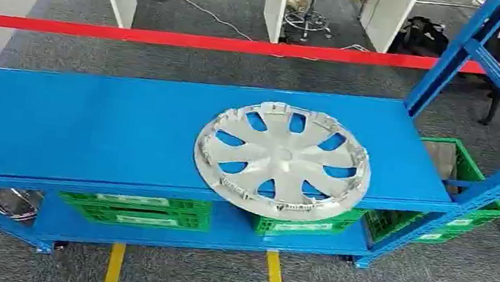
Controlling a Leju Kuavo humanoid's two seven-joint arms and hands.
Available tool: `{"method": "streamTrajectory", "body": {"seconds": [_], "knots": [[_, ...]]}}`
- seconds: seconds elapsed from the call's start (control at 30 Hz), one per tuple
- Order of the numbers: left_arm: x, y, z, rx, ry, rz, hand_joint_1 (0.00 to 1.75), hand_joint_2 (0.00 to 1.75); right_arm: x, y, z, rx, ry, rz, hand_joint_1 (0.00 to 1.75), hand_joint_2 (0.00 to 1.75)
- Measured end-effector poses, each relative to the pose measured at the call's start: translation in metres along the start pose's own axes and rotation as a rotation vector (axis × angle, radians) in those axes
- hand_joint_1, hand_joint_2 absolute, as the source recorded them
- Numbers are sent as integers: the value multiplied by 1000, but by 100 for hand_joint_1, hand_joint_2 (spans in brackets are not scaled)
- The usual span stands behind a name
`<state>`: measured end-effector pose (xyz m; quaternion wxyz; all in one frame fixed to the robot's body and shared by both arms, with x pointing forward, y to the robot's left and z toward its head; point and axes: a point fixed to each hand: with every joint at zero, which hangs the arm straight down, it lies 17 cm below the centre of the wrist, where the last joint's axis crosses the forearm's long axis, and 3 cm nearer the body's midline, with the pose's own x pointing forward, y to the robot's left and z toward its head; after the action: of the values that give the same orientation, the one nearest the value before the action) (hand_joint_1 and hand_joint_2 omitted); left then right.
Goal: Take the parts from the cabinet and place them on the table.
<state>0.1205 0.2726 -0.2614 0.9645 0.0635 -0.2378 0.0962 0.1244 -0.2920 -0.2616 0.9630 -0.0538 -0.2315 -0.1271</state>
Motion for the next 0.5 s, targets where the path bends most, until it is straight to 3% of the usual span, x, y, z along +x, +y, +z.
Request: {"method": "streamTrajectory", "body": {"seconds": [0.17,0.4,0.5], "knots": [[23,-4,-2,45,-105,-37,0,0,33,17,1,25,-160,20,0,0],[23,-9,-1,54,-99,-11,0,0,35,28,2,32,-167,-23,0,0],[22,-16,0,25,-98,-23,0,0,34,49,8,124,-177,4,0,0]]}}
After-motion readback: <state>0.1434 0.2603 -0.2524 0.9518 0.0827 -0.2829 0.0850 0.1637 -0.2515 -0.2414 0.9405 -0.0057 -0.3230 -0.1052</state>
